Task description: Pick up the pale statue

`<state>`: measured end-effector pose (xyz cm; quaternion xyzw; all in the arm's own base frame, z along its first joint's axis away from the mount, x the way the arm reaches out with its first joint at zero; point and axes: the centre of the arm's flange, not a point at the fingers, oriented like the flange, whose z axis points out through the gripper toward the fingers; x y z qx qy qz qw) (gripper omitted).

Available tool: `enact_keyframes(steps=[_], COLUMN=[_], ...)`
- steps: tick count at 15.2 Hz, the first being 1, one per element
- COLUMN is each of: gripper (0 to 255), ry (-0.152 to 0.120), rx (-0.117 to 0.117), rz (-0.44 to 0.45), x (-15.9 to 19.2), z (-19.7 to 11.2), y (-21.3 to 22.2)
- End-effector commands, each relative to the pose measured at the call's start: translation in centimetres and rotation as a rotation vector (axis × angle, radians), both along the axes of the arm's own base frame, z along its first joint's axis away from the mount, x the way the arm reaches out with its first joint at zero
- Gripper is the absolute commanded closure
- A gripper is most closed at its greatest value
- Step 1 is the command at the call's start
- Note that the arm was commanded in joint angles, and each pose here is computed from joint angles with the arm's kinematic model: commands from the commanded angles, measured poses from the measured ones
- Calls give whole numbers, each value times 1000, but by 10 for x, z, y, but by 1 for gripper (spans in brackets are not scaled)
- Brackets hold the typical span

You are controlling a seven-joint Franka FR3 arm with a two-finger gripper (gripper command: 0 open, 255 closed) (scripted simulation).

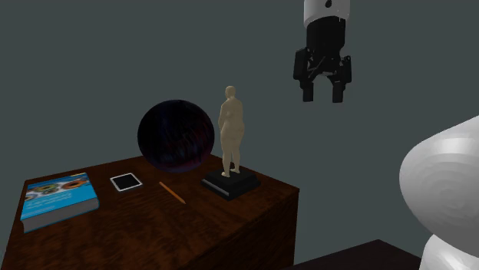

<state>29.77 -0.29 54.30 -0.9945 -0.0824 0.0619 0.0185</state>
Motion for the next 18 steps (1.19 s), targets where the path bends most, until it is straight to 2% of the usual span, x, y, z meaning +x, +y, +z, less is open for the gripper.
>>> enact_keyframes(steps=[1, 18], gripper=[0, 0], ry=[0, -141], rx=[0, -33], rz=[0, -227], x=[0, 163], z=[0, 43], y=[0, 121])
